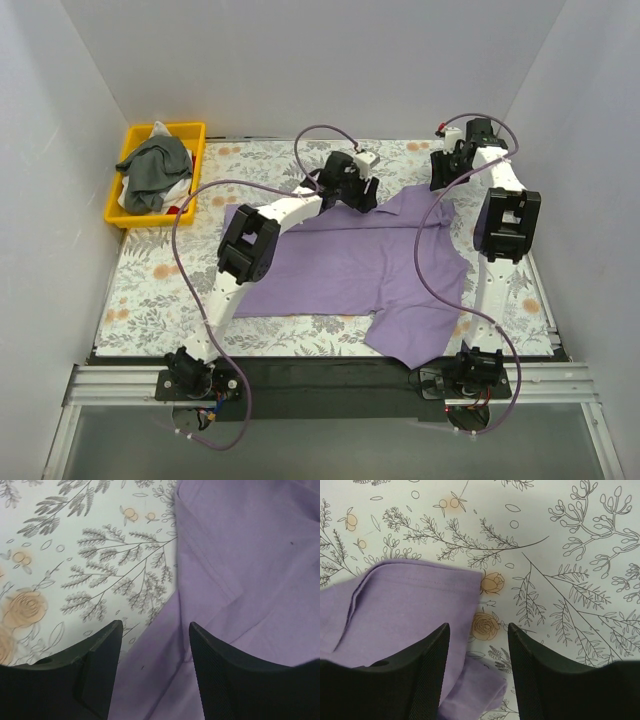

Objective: Fold and stack the t-shirts
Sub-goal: Fold the tshirt

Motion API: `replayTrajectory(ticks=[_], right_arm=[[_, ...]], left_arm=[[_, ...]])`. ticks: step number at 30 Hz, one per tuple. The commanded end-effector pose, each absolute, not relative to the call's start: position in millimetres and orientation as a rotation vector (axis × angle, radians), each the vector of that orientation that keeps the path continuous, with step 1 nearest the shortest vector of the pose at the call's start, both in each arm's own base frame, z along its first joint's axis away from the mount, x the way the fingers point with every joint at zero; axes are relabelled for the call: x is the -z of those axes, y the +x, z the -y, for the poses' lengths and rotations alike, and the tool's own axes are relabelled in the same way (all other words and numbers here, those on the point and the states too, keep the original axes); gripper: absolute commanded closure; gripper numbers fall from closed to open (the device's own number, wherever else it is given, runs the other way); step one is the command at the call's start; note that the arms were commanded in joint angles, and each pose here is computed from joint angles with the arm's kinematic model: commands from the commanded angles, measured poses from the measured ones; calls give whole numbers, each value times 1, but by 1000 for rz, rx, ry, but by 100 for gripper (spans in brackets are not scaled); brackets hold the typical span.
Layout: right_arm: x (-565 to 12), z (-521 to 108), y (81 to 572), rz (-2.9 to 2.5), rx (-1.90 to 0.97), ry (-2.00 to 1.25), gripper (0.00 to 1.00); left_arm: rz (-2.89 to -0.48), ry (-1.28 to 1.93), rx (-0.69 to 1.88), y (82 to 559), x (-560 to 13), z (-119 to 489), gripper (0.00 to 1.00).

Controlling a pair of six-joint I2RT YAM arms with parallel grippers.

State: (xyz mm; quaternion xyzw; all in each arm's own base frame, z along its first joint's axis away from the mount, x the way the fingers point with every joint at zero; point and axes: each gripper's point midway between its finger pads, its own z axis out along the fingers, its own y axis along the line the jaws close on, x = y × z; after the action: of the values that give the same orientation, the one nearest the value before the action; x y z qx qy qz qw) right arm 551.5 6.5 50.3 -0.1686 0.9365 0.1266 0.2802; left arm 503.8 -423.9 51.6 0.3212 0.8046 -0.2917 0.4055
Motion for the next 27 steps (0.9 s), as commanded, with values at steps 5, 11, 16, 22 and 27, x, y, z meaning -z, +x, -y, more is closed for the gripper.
replayTrajectory(ticks=[5, 11, 16, 22, 27], right_arm=[[-57, -13, 567, -2452, -370, -429, 44], [-40, -13, 574, -2455, -378, -399, 47], [-35, -17, 576, -2453, -407, -383, 48], [-31, -20, 577, -2450, -431, -373, 52], [-34, -27, 575, -2436, -472, -385, 52]], left_arm=[[-1811, 769, 617, 519, -97, 471, 46], [-1735, 806, 586, 512, -98, 490, 46], [-1699, 833, 565, 512, -92, 505, 46], [-1681, 861, 533, 508, -76, 518, 44], [-1683, 880, 466, 511, -61, 516, 47]])
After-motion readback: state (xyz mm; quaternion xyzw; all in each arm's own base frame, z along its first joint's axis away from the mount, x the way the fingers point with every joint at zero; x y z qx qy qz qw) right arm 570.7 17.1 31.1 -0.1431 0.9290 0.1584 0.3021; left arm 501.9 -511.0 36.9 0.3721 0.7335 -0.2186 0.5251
